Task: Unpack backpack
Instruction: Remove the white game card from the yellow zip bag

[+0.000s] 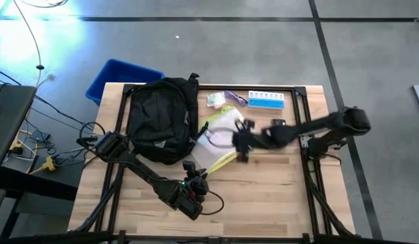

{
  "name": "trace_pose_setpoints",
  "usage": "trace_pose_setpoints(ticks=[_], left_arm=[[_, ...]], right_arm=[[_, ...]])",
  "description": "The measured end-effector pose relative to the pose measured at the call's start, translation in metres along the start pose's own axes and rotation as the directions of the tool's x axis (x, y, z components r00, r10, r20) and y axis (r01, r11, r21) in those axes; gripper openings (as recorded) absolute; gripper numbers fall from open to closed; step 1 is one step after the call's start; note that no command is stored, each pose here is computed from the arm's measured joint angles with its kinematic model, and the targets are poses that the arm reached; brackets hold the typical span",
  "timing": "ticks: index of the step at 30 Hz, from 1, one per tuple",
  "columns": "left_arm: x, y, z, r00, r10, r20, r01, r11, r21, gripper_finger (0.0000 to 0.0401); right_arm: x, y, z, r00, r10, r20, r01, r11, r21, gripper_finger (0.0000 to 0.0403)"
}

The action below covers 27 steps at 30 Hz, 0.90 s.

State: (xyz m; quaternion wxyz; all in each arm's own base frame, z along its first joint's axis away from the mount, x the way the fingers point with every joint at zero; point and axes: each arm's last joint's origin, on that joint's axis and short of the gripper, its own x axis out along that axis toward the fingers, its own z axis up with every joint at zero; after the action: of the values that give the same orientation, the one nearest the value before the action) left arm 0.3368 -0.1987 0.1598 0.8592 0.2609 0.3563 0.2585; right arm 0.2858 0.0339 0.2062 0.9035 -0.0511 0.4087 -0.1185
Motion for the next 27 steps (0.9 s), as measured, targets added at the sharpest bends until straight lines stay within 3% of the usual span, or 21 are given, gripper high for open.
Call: trace_pose_setpoints(ticks=[2, 5, 9, 15, 19, 23, 27], left_arm=[[0.000, 0.000, 0.000, 1.000, 0.016, 0.007, -0.016, 1.000, 0.005, 0.0083], [0.001, 0.002, 0.001, 0.999, 0.031, 0.009, -0.031, 1.000, 0.004, 0.0083], [0.007, 0.005, 0.002, 0.999, 0.047, 0.000, -0.047, 0.999, -0.014, 0.0083], [0.021, 0.014, 0.003, 0.998, 0.057, -0.038, -0.058, 0.998, -0.024, 0.0083], [0.024, 0.020, -0.002, 0.990, 0.128, -0.059, -0.128, 0.992, 0.012, 0.0083], [0.027, 0.028, -0.011, 0.980, 0.161, -0.116, -0.162, 0.987, -0.002, 0.0083], [0.027, 0.031, -0.015, 0.974, 0.167, -0.150, -0.174, 0.984, -0.034, 0.0083]], right_arm=[[-0.004, 0.025, -0.016, 0.987, 0.100, 0.126, -0.105, 0.994, 0.041, 0.0156], [-0.006, 0.057, -0.041, 0.927, 0.227, 0.298, -0.245, 0.969, 0.026, 0.0154], [-0.002, 0.073, -0.065, 0.881, 0.291, 0.374, -0.296, 0.954, -0.047, 0.0154], [0.030, 0.065, -0.065, 0.927, 0.218, 0.306, -0.228, 0.974, -0.002, 0.0154], [0.060, 0.054, -0.057, 0.956, 0.140, 0.257, -0.150, 0.989, 0.017, 0.0154], [0.076, 0.046, -0.039, 0.963, 0.058, 0.264, -0.056, 0.998, -0.014, 0.0154], [0.090, 0.032, -0.025, 0.983, 0.020, 0.184, -0.017, 1.000, -0.017, 0.0171]])
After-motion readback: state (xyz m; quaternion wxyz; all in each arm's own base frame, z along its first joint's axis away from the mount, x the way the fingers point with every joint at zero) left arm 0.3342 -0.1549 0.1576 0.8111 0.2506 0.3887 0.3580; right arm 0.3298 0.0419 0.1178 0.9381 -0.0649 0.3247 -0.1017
